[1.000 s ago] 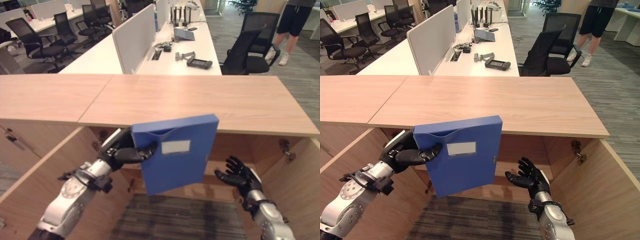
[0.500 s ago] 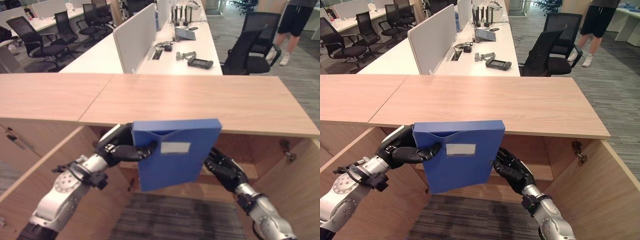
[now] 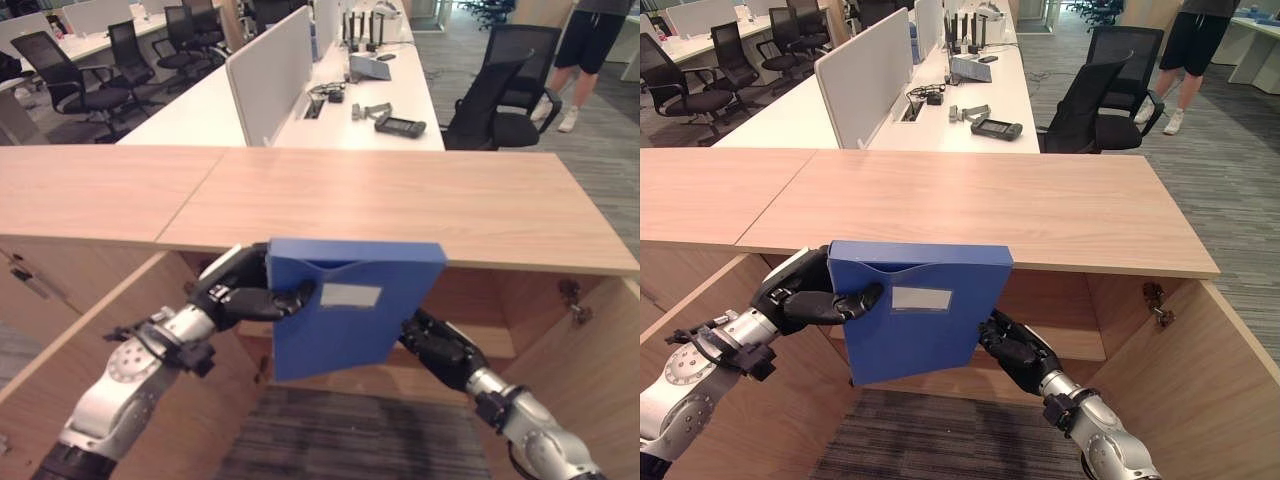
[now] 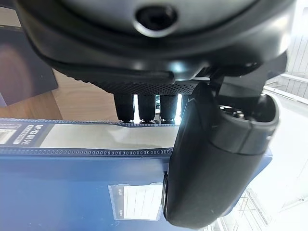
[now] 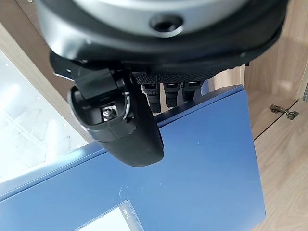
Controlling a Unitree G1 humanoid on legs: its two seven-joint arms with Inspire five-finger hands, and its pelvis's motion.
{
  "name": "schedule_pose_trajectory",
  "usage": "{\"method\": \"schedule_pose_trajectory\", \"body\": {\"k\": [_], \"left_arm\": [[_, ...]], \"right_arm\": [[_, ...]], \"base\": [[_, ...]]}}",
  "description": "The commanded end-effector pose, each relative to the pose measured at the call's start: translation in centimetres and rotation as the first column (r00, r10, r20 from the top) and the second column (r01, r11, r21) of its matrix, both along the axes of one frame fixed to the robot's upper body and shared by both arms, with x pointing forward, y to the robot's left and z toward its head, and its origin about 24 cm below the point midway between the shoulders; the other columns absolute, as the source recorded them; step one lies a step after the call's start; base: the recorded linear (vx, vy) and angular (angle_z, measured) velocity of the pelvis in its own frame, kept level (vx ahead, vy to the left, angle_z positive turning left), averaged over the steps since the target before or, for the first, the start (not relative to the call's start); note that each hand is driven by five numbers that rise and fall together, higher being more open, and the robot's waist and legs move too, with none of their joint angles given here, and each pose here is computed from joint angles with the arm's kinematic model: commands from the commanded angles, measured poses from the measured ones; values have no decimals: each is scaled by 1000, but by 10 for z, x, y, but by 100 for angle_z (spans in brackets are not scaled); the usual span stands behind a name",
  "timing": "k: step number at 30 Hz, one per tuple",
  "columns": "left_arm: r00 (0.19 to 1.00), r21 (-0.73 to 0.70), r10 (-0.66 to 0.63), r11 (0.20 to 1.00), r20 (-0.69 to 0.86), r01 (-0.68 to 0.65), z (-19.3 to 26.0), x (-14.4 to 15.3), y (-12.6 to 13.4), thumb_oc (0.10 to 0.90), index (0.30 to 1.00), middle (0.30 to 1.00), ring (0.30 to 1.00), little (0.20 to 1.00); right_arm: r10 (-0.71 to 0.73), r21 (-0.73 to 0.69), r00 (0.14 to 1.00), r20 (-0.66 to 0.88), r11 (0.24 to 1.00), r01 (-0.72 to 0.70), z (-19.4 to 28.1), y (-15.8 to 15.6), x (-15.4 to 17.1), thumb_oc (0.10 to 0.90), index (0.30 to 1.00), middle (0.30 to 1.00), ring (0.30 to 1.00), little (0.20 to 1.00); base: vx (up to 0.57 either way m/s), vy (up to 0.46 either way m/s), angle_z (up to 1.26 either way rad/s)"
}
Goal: Put the empty folder in the office cabinet
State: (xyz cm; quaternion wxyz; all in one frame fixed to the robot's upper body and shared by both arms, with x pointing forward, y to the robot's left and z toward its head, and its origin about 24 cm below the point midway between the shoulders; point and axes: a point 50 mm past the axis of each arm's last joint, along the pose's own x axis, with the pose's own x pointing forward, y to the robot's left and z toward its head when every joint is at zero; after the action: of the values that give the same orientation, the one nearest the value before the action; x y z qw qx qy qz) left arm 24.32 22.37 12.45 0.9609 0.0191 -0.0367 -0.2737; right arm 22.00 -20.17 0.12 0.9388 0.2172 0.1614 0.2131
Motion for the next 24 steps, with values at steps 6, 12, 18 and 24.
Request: {"method": "schedule_pose_trajectory", "body": {"k": [6, 12, 18, 24], "left_arm": [[923, -32, -71, 995, 379, 90, 75, 18, -9, 400, 300, 300, 300, 300], [925, -16, 13, 1000, 380, -8, 73, 19, 11, 400, 300, 300, 300, 300], [920, 11, 53, 998, 388, -62, 76, 14, 25, 400, 300, 300, 300, 300], [914, 32, 83, 994, 398, -104, 81, 12, 38, 400, 300, 300, 300, 300]], "right_arm": [[201, 139, 870, 451, 947, -291, 92, 54, 32, 800, 900, 900, 900, 900], [181, 114, 873, 453, 960, -258, 91, 46, 33, 800, 900, 900, 900, 900], [116, 115, 888, 445, 976, -185, 88, 32, 33, 800, 900, 900, 900, 900], [67, 114, 900, 430, 985, -128, 85, 21, 34, 800, 900, 900, 900, 900]], "base": [[0, 0, 0], [0, 0, 0], [0, 0, 0], [0, 0, 0]]}}
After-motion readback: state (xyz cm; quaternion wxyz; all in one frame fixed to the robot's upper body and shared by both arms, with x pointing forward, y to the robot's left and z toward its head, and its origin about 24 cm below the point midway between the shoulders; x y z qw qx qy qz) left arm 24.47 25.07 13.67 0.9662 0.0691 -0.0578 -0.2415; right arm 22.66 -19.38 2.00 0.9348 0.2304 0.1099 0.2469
